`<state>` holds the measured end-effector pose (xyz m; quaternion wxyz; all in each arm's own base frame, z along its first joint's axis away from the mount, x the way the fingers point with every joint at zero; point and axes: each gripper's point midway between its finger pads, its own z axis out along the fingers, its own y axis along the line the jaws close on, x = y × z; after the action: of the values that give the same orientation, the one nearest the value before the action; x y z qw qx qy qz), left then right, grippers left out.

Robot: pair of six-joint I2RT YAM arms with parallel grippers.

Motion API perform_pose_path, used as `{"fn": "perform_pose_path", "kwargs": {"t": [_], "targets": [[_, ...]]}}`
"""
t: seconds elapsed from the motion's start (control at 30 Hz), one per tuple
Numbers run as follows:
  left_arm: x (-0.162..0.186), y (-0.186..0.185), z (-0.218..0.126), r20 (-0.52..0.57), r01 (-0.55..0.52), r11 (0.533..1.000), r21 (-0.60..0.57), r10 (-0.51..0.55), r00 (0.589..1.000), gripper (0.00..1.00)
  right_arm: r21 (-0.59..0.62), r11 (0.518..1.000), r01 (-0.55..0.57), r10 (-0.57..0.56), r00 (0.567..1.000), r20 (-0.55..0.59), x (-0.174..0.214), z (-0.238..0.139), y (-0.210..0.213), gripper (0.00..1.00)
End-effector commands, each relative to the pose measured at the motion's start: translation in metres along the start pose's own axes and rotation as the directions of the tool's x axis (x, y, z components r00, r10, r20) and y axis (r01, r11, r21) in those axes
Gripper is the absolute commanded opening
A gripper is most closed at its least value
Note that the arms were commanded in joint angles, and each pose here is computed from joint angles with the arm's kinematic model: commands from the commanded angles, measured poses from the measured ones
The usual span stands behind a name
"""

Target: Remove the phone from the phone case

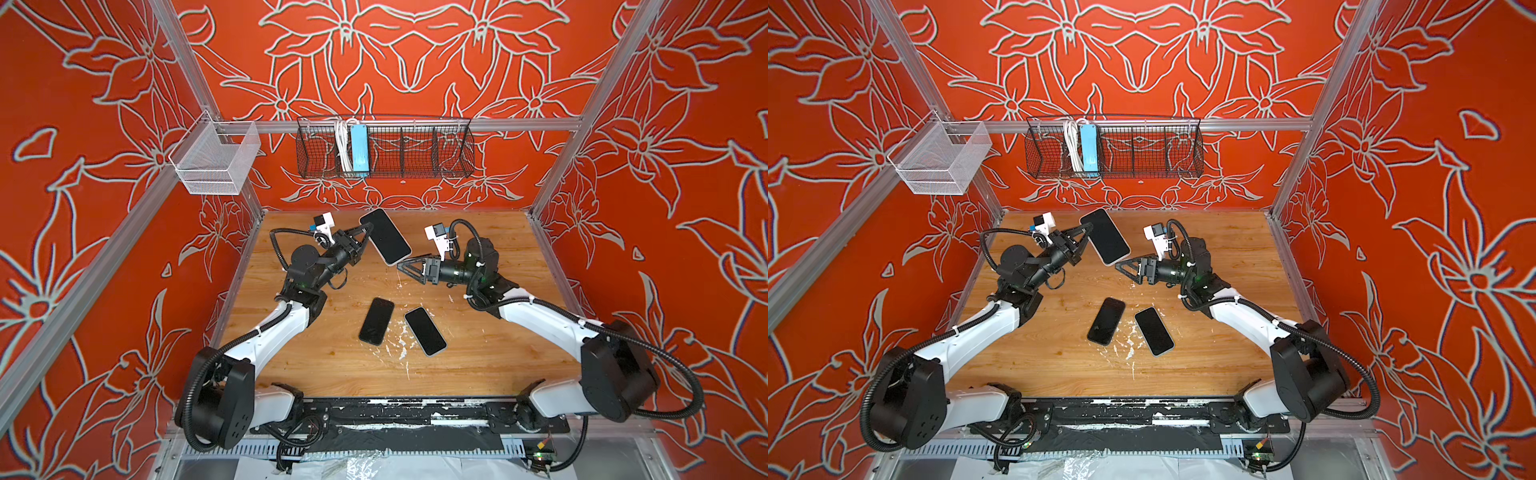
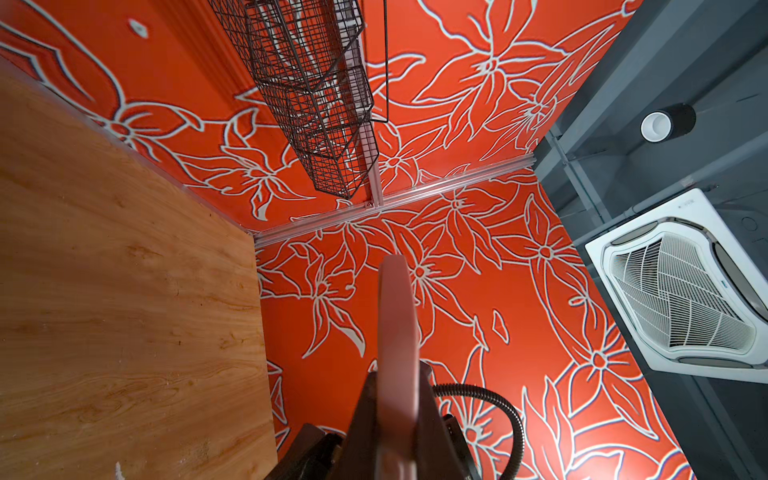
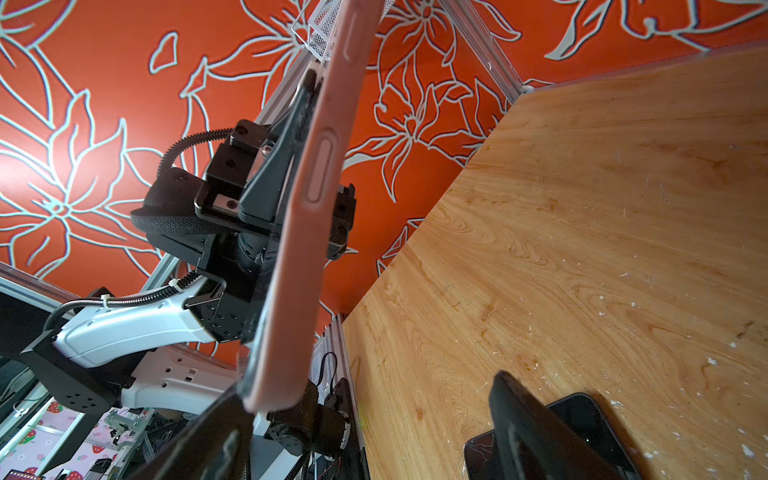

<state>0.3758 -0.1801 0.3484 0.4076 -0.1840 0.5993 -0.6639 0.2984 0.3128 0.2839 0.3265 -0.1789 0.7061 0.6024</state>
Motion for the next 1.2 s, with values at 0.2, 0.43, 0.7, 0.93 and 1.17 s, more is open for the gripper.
{"fn": "perform_pose_path", "kwargs": {"t": [0.2,0.43,0.7,0.93,1.17], "targets": [[0.000,-0.032,0.004,0.005,-0.039,0.994,0.103,0.039,0.999,0.00,-0.072,0.995,0.067,-0.065,0.997,0.029,-0.012,0.001,0.023,0.89],[0.002,-0.031,0.007,0.000,-0.031,0.994,0.107,0.031,1.000,0.00,-0.076,0.995,0.068,-0.067,0.998,0.023,-0.011,0.001,0.023,0.89],[0.002,-0.037,0.009,-0.001,-0.033,0.993,0.116,0.033,0.999,0.00,-0.062,0.996,0.059,-0.058,0.998,0.012,-0.007,0.002,0.017,0.89],[-0.001,-0.040,0.012,0.005,-0.041,0.992,0.119,0.040,0.999,0.00,-0.046,0.997,0.065,-0.066,0.998,-0.008,0.001,-0.001,0.014,0.87],[-0.001,-0.042,0.014,0.003,-0.036,0.991,0.127,0.036,0.999,0.00,-0.044,0.997,0.069,-0.068,0.998,0.006,-0.001,-0.003,0.015,0.84]]}}
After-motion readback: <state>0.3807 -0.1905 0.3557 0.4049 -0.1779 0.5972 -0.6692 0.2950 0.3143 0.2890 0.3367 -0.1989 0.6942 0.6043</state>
